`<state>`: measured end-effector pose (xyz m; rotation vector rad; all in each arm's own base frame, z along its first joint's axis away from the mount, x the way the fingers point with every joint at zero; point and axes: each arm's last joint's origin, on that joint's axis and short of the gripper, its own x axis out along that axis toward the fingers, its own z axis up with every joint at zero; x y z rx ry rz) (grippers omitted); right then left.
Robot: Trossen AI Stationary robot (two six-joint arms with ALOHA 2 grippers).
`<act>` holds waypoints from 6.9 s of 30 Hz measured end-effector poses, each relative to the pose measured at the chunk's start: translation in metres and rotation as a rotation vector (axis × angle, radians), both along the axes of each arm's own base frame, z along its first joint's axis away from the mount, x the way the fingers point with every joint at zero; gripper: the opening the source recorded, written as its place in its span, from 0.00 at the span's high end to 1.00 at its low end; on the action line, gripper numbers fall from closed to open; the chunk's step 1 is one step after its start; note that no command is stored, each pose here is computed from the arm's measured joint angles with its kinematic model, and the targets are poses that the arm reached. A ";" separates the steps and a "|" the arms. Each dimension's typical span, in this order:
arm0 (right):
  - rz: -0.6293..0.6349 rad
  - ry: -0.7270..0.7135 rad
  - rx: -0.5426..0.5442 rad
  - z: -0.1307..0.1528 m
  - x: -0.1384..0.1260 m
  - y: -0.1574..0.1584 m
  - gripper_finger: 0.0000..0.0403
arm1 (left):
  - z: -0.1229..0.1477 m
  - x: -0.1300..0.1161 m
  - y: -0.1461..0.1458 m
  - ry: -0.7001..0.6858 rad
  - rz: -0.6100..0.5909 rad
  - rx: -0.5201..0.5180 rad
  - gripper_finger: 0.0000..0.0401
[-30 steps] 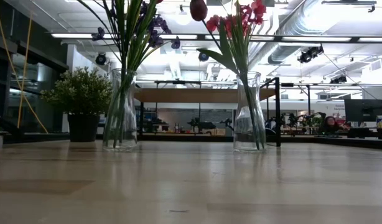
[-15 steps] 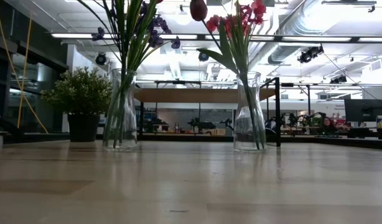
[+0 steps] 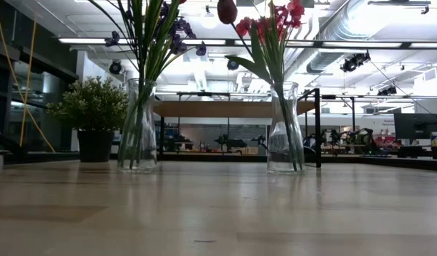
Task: Pick and place flowers into a vace then onto a shelf
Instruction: Put the red flowers into the right transparent vase
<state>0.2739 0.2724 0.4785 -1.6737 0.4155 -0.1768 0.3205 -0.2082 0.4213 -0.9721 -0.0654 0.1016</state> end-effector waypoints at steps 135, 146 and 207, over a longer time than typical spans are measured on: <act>0.311 -0.307 1.800 0.041 0.036 -0.080 0.95 | 0.055 -0.029 -0.014 -0.059 0.006 0.760 0.90; 0.320 -0.304 1.751 0.041 0.036 -0.080 0.99 | 0.054 -0.029 -0.014 -0.057 0.003 0.764 0.90; -0.219 -0.555 1.539 0.024 -0.102 -0.064 1.00 | 0.028 -0.101 0.000 0.395 -0.229 0.756 0.42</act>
